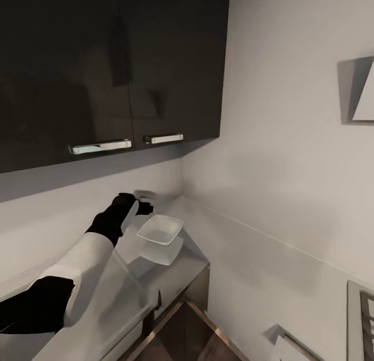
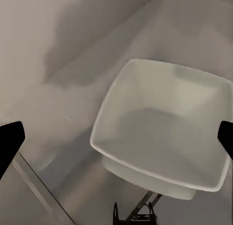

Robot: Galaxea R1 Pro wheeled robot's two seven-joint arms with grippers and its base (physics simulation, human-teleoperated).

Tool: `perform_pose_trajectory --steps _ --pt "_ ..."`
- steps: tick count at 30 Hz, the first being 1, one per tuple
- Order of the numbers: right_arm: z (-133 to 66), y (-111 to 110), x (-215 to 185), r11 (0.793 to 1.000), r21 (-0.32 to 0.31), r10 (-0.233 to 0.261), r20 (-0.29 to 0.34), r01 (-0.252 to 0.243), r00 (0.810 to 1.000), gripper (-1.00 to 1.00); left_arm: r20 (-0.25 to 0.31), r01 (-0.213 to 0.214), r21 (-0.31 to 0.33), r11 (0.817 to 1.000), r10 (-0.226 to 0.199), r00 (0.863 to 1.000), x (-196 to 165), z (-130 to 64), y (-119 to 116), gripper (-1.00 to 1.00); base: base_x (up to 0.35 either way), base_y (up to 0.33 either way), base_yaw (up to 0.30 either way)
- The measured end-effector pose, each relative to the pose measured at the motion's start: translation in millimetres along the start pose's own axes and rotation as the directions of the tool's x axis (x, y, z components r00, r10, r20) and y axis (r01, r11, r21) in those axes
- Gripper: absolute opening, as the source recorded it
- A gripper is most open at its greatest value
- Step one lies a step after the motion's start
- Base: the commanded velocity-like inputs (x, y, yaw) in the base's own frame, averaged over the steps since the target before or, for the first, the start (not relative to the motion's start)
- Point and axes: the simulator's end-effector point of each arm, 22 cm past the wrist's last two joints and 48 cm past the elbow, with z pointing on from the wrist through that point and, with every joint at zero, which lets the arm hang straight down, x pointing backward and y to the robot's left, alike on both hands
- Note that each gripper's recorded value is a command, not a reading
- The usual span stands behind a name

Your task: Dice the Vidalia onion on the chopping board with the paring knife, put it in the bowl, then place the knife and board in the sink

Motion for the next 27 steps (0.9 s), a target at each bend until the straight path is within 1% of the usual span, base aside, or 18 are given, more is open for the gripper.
perform_pose_trajectory --steps 4,8,21,27 --pt "-0.2 -0.3 2.6 1.000 0.001 -0.001 -0.007 0.001 1.000 1.00 -0.008 0.018 0.004 1.000 -0.018 1.000 3.4 3.8 1.8 1.00 0.091 0.000 0.000" --pt "-0.4 -0.4 5.0 1.000 0.001 -0.001 -0.013 0.001 1.000 1.00 -0.014 0.024 0.003 1.000 -0.024 1.000 6.3 7.4 3.6 1.00 0.092 0.000 0.000" --pt "-1.2 -0.8 13.1 1.000 0.002 -0.003 -0.034 0.003 0.999 1.00 -0.034 0.026 0.002 1.000 -0.026 0.999 16.5 18.6 3.7 1.00 0.093 0.000 0.000" --pt "-1.6 -1.1 17.0 1.000 0.002 -0.004 -0.044 0.004 0.999 1.00 -0.044 0.025 0.002 1.000 -0.025 0.999 21.3 23.9 3.1 1.00 0.035 0.000 0.000"
